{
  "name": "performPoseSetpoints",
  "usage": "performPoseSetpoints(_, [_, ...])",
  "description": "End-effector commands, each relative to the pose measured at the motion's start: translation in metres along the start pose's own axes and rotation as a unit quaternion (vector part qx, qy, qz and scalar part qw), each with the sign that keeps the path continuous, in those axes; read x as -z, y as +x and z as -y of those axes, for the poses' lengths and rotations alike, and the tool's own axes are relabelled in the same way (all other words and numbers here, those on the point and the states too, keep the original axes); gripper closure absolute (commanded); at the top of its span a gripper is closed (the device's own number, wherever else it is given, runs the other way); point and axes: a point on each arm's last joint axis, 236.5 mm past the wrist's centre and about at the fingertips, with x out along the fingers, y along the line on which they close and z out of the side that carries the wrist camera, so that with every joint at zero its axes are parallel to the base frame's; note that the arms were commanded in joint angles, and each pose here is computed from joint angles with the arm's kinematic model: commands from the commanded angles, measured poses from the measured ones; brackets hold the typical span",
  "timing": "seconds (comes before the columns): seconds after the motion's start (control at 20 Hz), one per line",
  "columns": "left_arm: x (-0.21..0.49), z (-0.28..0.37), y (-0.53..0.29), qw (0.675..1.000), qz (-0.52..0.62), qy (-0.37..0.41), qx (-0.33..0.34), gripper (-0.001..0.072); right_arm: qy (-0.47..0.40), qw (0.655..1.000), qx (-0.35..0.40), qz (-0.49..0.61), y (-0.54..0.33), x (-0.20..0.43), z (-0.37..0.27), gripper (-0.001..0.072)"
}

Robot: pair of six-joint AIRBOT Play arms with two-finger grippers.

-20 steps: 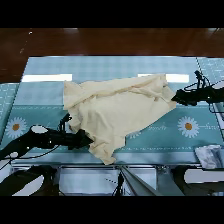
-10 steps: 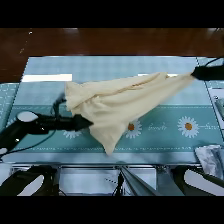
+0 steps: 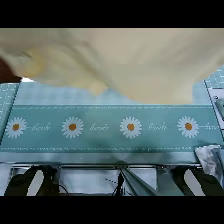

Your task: Fold the shirts.

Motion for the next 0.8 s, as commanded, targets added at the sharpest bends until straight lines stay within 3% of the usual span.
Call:
performPoseSetpoints(0.0, [-0.082, 0.078, -0.043, 0.99, 0.086, 0.105, -0.032, 0.0685, -0.019, 0.991, 0.03, 0.132, -0.088, -0.096, -0.018, 0.0692])
performPoseSetpoints(0.2, [-0.039, 0.082, -0.057, 0.992, -0.027, 0.092, -0.082, 0.0685, -0.027, 0.99, 0.08, 0.11, -0.133, -0.089, -0.011, 0.0692])
performPoseSetpoints(0.55, [0.027, 0.081, -0.078, 0.98, -0.164, 0.023, -0.107, 0.0686, -0.05, 0.989, 0.106, -0.093, -0.145, 0.004, 0.0, 0.0692])
performPoseSetpoints(0.75, [0.084, 0.052, -0.098, 0.947, -0.282, -0.041, -0.148, 0.0686, -0.047, 0.962, 0.129, -0.238, -0.136, 0.069, 0.024, 0.0692])
